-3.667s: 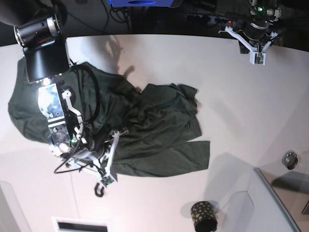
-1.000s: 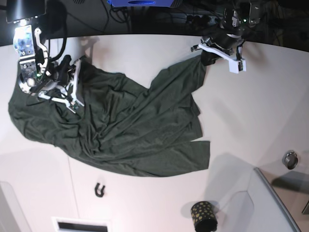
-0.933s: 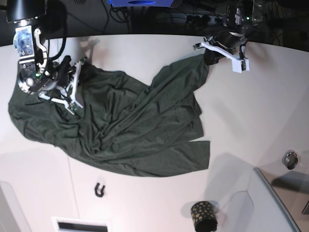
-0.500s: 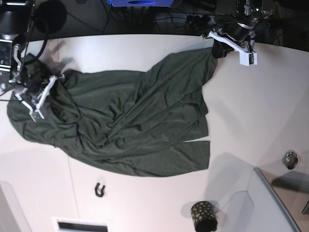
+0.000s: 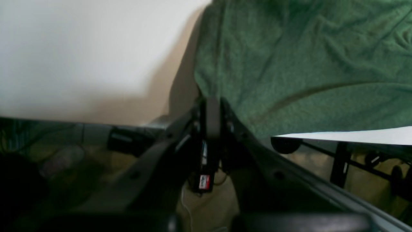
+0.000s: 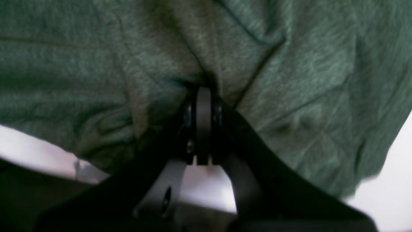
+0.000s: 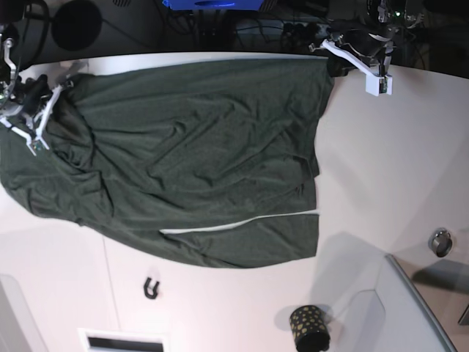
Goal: Layout the t-shirt on the table in an organized manner, then fold the t-shirt properly
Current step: 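Release the shirt and move the right gripper back over the shirt body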
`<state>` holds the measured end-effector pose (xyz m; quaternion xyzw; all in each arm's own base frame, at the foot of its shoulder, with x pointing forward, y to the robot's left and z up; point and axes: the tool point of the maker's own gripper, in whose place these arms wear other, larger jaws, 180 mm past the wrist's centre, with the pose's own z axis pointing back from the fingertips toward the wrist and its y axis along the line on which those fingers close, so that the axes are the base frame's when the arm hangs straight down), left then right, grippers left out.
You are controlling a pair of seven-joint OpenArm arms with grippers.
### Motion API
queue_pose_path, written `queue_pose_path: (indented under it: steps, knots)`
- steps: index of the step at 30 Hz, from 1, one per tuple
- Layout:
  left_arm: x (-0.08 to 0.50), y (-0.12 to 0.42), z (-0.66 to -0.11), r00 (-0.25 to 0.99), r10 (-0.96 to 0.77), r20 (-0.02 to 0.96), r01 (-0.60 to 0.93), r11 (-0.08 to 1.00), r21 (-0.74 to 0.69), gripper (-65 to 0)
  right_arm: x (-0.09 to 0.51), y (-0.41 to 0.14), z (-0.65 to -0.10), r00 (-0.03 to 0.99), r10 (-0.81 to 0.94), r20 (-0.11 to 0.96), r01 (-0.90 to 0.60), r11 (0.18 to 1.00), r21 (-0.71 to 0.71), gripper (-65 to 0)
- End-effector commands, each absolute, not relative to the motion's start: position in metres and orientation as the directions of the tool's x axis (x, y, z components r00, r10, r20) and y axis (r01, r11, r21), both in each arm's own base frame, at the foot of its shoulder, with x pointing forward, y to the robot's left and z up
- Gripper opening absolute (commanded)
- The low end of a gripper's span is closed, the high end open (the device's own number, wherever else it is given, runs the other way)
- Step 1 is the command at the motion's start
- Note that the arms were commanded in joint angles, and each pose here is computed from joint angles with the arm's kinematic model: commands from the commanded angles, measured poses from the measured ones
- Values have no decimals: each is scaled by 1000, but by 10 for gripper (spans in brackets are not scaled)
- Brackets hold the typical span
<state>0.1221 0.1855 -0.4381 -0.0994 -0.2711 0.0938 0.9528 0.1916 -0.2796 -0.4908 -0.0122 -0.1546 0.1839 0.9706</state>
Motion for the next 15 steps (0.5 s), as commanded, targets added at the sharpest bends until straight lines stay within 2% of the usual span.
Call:
queue_pose_path:
  steps: [1,7,10,15]
  knots:
    - [126,186,-432,823,230,519,-116,963,-242,-650,197,-287,-478,876,387,287,-367,922,-124,-650]
    - [124,188,-434,828,225,514,-116,965,-236,-650,214,-254,-434,804,470,364,-429,883,-192,-650]
    - [124,188,-434,828,224,514,-115,965,-235,-650,223,-222,-427,763,498,413,-472,865,-173,-650]
    - [126,188,-434,826,228,516,-119,964,-236,-650,268,-145,-393,570,601,560,-616,764,-193,-648]
